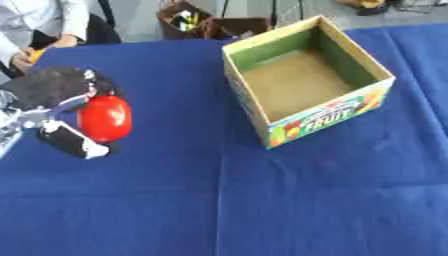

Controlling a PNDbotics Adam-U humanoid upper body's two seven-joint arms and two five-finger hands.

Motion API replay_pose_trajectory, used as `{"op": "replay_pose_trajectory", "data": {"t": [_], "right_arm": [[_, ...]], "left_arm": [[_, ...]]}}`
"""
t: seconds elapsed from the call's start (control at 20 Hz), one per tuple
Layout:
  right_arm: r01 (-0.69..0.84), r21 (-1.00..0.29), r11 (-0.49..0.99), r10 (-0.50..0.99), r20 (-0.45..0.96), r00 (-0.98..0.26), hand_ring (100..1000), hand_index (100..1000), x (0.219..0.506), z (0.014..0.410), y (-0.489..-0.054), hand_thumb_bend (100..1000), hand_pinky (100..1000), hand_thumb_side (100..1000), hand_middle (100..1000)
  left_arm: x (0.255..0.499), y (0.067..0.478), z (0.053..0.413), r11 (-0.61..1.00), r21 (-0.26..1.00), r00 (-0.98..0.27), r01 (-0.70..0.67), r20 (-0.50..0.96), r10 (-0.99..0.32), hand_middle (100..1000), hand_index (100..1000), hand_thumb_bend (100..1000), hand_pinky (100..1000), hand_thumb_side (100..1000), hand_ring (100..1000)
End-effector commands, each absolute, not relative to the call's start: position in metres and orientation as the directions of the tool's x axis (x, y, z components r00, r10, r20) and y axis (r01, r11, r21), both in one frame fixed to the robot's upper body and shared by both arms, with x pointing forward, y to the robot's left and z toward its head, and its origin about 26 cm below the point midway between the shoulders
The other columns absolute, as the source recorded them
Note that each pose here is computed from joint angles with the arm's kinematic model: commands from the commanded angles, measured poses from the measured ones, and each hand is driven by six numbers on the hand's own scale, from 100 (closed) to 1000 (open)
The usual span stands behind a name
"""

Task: Pick up objects on the table and place them in the box.

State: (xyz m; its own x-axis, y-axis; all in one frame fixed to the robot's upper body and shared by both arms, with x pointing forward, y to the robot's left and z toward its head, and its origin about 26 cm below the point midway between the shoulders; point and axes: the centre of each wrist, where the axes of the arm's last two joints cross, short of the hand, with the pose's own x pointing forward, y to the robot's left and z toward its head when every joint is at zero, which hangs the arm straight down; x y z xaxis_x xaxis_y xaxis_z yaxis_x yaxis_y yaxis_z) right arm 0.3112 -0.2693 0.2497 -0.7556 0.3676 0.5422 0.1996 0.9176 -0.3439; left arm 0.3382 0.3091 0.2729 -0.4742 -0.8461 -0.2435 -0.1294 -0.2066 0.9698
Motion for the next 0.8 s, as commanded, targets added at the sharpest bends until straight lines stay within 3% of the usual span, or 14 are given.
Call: {"op": "replay_pose_trajectory", "data": {"t": [0.05,0.4,0.8], "right_arm": [[0.209,-0.36,0.909,0.38,0.512,-0.771,761,720,0.307,0.258,-0.271,202,712,650,506],[0.19,-0.375,0.907,0.372,0.504,-0.779,760,719,0.307,0.26,-0.269,202,712,650,505],[0.168,-0.386,0.907,0.356,0.491,-0.795,760,719,0.308,0.264,-0.264,199,712,648,505]], "left_arm": [[0.339,0.301,0.3,-0.2,0.958,-0.484,-0.205,-0.277,-0.831,448,622,100,100,326,337],[0.363,0.261,0.339,-0.123,0.946,-0.551,-0.299,-0.276,-0.787,436,615,100,100,328,329],[0.397,0.22,0.358,-0.062,0.933,-0.579,-0.354,-0.271,-0.769,425,607,100,100,328,323]]}}
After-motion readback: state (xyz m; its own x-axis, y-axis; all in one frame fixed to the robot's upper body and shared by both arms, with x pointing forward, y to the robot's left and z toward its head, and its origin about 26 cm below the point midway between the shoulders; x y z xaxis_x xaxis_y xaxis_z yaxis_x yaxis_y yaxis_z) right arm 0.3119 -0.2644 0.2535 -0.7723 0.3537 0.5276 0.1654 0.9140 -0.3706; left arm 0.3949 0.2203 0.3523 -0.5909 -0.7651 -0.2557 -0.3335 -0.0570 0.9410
